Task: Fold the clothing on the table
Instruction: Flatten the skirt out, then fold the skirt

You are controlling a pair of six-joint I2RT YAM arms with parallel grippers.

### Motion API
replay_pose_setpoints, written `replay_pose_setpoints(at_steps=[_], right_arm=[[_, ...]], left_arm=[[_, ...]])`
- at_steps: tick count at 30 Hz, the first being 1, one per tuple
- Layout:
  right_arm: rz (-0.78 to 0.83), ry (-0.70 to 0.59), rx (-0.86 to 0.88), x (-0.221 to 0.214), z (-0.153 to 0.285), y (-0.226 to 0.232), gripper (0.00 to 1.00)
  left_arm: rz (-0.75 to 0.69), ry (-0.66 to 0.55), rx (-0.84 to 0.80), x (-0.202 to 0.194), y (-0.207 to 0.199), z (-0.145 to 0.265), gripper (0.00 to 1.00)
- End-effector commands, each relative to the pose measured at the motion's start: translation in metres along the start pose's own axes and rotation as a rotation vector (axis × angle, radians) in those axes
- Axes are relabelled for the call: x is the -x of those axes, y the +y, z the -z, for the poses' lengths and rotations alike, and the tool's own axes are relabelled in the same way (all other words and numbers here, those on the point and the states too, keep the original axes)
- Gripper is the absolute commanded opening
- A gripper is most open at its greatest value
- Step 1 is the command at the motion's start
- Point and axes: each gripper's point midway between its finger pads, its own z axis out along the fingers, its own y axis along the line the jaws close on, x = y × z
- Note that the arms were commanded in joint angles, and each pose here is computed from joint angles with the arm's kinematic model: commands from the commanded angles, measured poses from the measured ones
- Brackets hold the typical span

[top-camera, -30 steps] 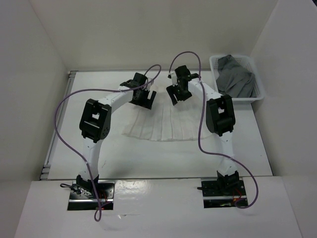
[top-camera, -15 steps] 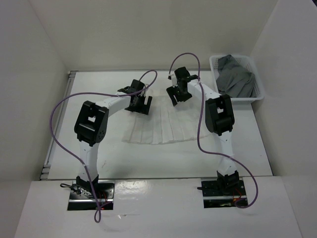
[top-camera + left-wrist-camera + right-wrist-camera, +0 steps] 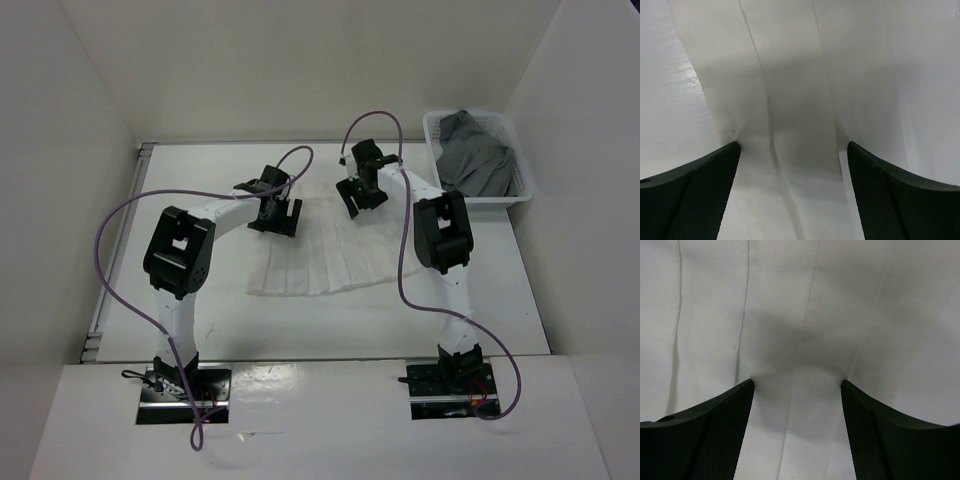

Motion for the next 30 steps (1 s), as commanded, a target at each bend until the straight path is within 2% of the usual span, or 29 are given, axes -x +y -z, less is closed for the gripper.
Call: replay_pose_setpoints(at_steps=[1, 3, 6, 9, 10, 13, 14, 19, 23, 24, 26, 27, 30], right_arm=[[0.017, -0.035, 0.003, 0.007, 0.009, 0.013, 0.75], [0.027, -0.042, 0.002, 0.008, 0.015, 0.013, 0.75], [0.036, -0.054, 0.014, 0.01, 0.022, 0.019, 0.75], [0.036, -0.066, 0.012, 0.014, 0.031, 0.019, 0.75], [0.037, -0.098, 0.008, 0.023, 0.042, 0.018, 0.75], [0.042, -0.18, 0.019, 0.049, 0.075, 0.02, 0.75], [0.044, -0.213, 0.025, 0.061, 0.089, 0.021, 0.76], [0.081, -0.326, -0.005, 0.09, 0.132, 0.015, 0.76], [0.092, -0.321, -0.014, 0.086, 0.132, 0.009, 0.74], [0.084, -0.305, -0.016, 0.08, 0.127, 0.005, 0.72], [0.071, -0.272, -0.019, 0.069, 0.115, -0.001, 0.69], [0.059, -0.261, -0.013, 0.064, 0.111, -0.007, 0.69], [0.073, -0.249, -0.012, 0.058, 0.106, -0.012, 0.69]], left_arm=[[0.023, 0.193, 0.033, -0.056, 0.01, -0.001, 0.94], [0.02, 0.224, 0.051, -0.068, 0.014, -0.002, 0.92], [0.006, 0.214, 0.082, -0.065, 0.02, 0.003, 0.92], [-0.01, 0.134, 0.083, -0.033, 0.019, 0.022, 0.92], [0.008, 0.072, 0.078, -0.009, 0.021, 0.036, 0.92], [0.008, -0.021, 0.038, 0.033, 0.028, 0.063, 0.94], [-0.004, -0.096, 0.017, 0.062, 0.028, 0.082, 0.96], [-0.024, -0.239, -0.115, 0.115, 0.036, 0.123, 0.99], [-0.062, -0.251, -0.23, 0.122, 0.05, 0.11, 0.99], [-0.041, -0.225, -0.236, 0.118, 0.065, 0.093, 0.94], [-0.039, -0.23, -0.343, 0.12, 0.064, 0.082, 0.88], [-0.004, -0.19, -0.372, 0.11, 0.074, 0.063, 0.86], [0.019, -0.166, -0.5, 0.108, 0.073, 0.044, 0.83]])
